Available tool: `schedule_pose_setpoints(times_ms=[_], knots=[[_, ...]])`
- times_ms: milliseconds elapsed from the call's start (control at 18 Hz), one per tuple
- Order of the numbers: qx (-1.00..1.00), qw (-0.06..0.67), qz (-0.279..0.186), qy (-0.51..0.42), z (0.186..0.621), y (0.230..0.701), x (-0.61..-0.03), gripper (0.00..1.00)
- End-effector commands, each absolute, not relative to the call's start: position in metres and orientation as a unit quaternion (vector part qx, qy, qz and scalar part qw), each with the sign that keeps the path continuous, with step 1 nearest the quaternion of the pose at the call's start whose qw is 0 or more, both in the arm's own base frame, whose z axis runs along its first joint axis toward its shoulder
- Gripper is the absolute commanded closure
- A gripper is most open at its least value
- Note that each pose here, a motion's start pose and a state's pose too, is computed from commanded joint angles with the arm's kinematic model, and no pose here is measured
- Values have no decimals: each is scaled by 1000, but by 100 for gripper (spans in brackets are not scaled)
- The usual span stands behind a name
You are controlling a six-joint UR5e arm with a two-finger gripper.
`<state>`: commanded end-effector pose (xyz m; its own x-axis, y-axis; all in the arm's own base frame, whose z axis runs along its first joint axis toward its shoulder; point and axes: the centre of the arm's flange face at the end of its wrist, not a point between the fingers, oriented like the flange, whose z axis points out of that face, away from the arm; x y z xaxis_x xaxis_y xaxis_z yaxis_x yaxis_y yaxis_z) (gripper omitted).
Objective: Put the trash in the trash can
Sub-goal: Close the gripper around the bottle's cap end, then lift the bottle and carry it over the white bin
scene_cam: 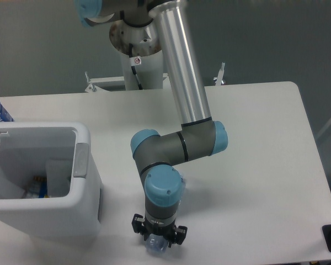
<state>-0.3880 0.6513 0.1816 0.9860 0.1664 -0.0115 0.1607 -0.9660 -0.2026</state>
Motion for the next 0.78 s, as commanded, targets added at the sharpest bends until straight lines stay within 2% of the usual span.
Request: schedule_pose_setpoints(times_ms=[278, 389, 778], knots=[[-991, 102, 15, -82, 182, 651, -388, 34], [-991, 101, 16, -82, 182, 651, -388, 38], [-992, 97, 29, -82, 189, 650, -390, 41]])
